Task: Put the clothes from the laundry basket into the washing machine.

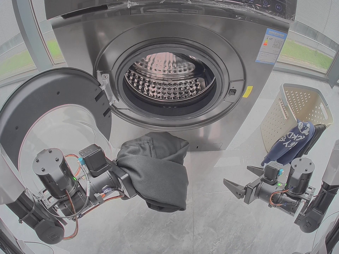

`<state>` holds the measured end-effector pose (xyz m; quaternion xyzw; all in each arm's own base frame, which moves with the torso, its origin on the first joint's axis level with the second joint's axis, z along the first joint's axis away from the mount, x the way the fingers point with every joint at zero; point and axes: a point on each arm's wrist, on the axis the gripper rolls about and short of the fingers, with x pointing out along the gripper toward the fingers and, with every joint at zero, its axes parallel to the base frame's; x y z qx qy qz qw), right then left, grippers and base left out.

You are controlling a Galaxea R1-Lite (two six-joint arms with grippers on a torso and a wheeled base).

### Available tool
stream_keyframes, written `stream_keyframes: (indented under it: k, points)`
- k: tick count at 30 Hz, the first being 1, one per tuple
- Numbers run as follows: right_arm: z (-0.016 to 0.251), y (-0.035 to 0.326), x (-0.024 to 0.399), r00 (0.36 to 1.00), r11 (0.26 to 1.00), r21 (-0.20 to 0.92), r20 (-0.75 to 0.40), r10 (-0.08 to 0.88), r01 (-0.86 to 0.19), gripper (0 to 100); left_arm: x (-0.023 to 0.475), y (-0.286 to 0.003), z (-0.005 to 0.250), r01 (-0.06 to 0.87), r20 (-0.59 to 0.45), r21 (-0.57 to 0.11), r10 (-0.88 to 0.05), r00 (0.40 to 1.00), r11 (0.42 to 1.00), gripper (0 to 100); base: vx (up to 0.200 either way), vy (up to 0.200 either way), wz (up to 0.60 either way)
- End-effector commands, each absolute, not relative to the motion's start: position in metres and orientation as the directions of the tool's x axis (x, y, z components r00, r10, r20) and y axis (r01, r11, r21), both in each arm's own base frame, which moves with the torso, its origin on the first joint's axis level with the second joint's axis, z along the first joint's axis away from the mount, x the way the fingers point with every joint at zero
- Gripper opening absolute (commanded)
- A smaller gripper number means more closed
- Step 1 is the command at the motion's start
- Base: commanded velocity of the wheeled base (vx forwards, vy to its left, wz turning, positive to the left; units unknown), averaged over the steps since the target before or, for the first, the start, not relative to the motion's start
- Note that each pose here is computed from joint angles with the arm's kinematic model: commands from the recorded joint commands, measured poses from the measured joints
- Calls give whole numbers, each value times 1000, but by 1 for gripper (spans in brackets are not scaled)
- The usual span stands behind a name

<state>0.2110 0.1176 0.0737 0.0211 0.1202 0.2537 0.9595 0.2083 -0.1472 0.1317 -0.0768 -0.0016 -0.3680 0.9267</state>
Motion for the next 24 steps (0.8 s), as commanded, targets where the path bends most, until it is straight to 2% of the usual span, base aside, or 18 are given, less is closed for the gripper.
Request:
stream_keyframes:
  k: [1, 16, 24]
  points:
    - [72, 118, 212, 840, 870, 102, -228, 492, -482, 100, 210, -149, 127, 681, 42, -143, -683, 729, 718, 0, 200, 0, 0]
    - [73, 121, 209, 834, 863, 103, -225, 504, -494, 100, 210, -149, 123, 682, 24, -129, -685, 728, 720, 0, 200, 0, 0]
    - [71, 123, 205, 821, 854, 104, -238, 519, -510, 100, 209, -151, 122, 687, 20, -130, -691, 723, 715, 0, 0, 0, 0]
